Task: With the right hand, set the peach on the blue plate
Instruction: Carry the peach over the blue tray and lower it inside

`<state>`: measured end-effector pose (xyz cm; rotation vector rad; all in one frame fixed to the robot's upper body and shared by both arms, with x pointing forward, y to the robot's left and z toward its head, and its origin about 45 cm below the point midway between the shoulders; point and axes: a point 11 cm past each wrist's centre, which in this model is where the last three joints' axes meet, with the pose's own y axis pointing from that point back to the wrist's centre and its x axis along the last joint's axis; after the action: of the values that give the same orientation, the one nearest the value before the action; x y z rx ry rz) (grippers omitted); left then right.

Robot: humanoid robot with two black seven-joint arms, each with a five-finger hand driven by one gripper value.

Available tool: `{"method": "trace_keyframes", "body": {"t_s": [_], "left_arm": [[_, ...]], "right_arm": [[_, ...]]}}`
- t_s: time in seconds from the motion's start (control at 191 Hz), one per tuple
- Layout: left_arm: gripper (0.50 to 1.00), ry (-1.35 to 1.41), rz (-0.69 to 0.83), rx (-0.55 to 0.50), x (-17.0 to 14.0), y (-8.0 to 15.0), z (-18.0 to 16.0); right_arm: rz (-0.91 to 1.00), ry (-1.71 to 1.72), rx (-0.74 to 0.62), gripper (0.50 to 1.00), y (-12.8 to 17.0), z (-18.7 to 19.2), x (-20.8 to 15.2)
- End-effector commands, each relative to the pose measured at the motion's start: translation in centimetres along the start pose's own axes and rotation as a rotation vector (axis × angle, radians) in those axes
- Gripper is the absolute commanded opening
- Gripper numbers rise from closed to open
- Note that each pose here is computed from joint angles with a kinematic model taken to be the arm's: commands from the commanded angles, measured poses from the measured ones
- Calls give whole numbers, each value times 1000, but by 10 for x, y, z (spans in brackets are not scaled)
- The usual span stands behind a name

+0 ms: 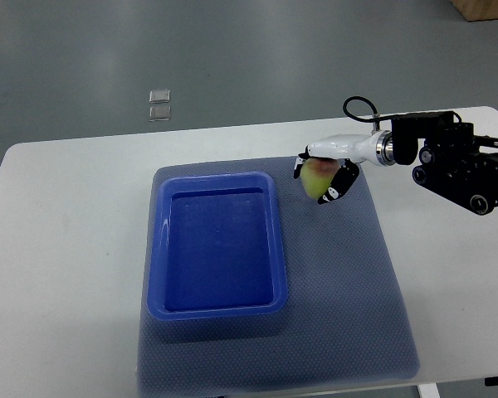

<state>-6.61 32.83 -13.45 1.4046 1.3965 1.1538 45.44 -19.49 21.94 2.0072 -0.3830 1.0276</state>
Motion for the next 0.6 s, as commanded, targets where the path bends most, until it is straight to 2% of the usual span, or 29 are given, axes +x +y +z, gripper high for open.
{"method": "trace_keyframes", "body": {"t_s": [0.0,0.12,0.225,0.392,0.596], "left_arm": [[1000,2,1,-1,0,0,0],[1000,0,2,1,1,0,0],[1000,0,0,-1,0,0,0],[1000,0,-1,-1,0,0,0],[1000,1,0,-1,0,0,0]], "right_arm": [[27,32,50,500,0,-15,22],[30,57,103,500,-12,-41,34],[3,78,161,500,-29,-70,28],[-101,161,245,500,-61,-119,-7],[-150,194,309,500,-77,-154,-27]]}}
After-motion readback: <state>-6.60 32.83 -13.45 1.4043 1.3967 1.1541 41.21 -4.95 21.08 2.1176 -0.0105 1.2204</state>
